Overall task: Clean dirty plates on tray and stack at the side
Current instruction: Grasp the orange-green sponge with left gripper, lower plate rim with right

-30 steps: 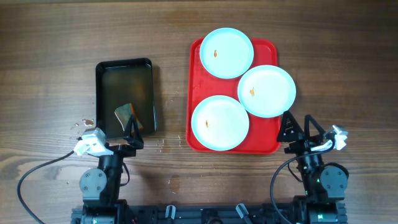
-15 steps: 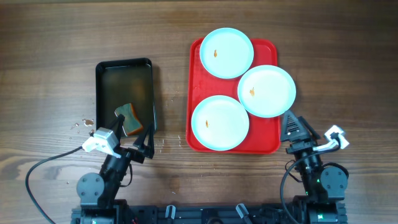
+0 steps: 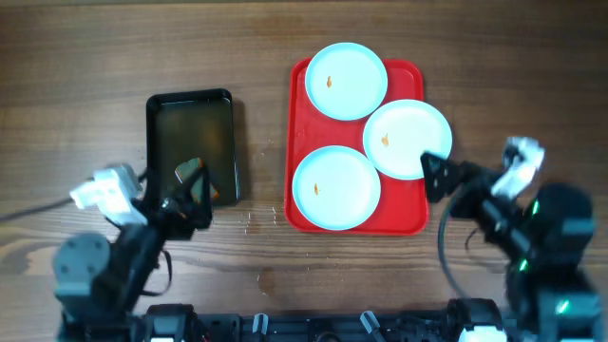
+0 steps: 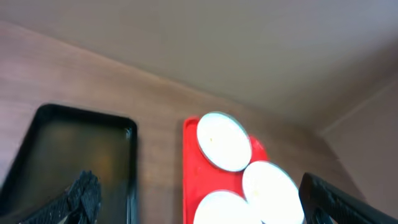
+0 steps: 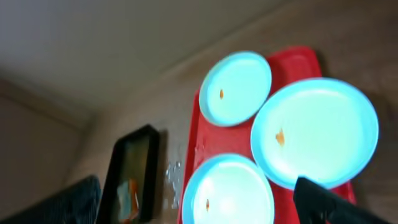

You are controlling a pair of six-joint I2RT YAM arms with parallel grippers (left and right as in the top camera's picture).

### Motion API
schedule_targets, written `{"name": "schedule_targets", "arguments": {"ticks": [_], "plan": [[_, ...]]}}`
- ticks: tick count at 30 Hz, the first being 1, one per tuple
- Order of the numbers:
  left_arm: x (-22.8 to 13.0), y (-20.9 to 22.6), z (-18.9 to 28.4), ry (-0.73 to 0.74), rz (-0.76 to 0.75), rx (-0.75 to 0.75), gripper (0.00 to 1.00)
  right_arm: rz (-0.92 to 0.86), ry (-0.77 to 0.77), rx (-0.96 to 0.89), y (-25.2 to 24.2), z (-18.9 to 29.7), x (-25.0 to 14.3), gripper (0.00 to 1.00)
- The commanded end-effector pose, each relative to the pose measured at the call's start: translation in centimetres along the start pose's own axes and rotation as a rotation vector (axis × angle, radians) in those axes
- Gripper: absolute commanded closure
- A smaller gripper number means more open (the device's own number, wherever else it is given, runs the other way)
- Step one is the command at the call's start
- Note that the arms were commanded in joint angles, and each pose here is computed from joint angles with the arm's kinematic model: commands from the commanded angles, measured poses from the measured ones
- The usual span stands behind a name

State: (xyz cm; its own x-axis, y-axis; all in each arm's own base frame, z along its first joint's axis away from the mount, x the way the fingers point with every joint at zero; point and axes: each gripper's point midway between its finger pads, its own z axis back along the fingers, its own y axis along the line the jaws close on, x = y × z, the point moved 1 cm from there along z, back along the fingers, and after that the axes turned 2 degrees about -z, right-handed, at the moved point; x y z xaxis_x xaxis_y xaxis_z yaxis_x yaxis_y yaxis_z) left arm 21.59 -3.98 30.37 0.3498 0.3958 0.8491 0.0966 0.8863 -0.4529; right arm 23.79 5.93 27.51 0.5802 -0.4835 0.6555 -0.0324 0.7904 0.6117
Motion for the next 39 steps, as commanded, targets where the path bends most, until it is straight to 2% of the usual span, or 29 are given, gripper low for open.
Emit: {"name": "schedule_targets", "arguments": {"ticks": [1, 4, 8, 10, 12, 15, 16, 17, 19, 22, 25, 28, 31, 34, 35, 39], "plan": [[2.2, 0.2, -1.6, 0.096, 0.031, 0.096, 0.0, 0.081, 0.149, -0.086, 0.8, -1.3, 2.6, 0.0], [1.8, 0.9, -3.3, 0.174, 0.049, 0.131, 0.0, 0.06, 0.219, -0.112, 0.7, -3.1, 3.6, 0.0], [0.0, 1.4, -5.3, 0.281, 0.085, 0.129, 0.0, -0.013, 0.336, -0.097, -0.2, -6.3, 2.6, 0.0], [-1.3, 2.0, -5.8, 0.345, 0.1, 0.153, 0.0, -0.009, 0.407, -0.021, 0.4, -7.4, 1.6, 0.0], [-2.5, 3.0, -6.1, 0.397, 0.104, 0.205, 0.0, 0.006, 0.473, 0.055, 1.3, -8.1, 0.5, 0.09], [-5.1, 6.0, -6.0, 0.522, 0.113, 0.364, 0.0, 0.06, 0.552, -0.028, 1.0, -8.9, -2.0, 0.07], [-6.8, 7.3, -6.3, 0.604, 0.119, 0.431, 0.0, 0.101, 0.582, -0.146, 0.3, -9.3, -3.6, 0.05], [-7.6, 7.8, -6.7, 0.646, 0.126, 0.449, 0.02, 0.114, 0.586, -0.185, 0.2, -9.5, -4.1, 0.07], [-8.8, 8.6, -7.5, 0.708, 0.136, 0.477, 0.08, 0.147, 0.597, -0.245, 0.4, -9.9, -5.5, 0.08], [-11.3, 10.9, -8.8, 0.819, 0.14, 0.572, 0.27, 0.181, 0.631, -0.232, 2.1, -10.6, -7.7, 0.12], [-13.3, 12.2, -10.4, 0.893, 0.15, 0.607, 0.29, 0.2, 0.663, -0.219, 2.8, -11.0, -9.1, 0.13], [-15.0, 14.7, -11.8, 0.933, 0.12, 0.694, 0.42, 0.204, 0.678, -0.222, 2.8, -11.3, -9.5, 0.13], [-16.2, 16.2, -13.1, 0.941, 0.127, 0.75, 0.44, 0.204, 0.68, -0.224, 2.8, -11.3, -9.6, 0.13], [-17.6, 17.1, -14.6, 0.951, 0.132, 0.747, 0.59, 0.203, 0.68, -0.224, 2.8, -11.3, -9.6, 0.13], [-18.2, 17.4, -15.1, 0.959, 0.134, 0.746, 0.75, 0.204, 0.68, -0.224, 2.8, -11.3, -9.6, 0.13], [-19.3, 18.0, -15.7, 0.981, 0.133, 0.751, 0.87, 0.204, 0.678, -0.222, 2.8, -11.3, -9.5, 0.13]]}}
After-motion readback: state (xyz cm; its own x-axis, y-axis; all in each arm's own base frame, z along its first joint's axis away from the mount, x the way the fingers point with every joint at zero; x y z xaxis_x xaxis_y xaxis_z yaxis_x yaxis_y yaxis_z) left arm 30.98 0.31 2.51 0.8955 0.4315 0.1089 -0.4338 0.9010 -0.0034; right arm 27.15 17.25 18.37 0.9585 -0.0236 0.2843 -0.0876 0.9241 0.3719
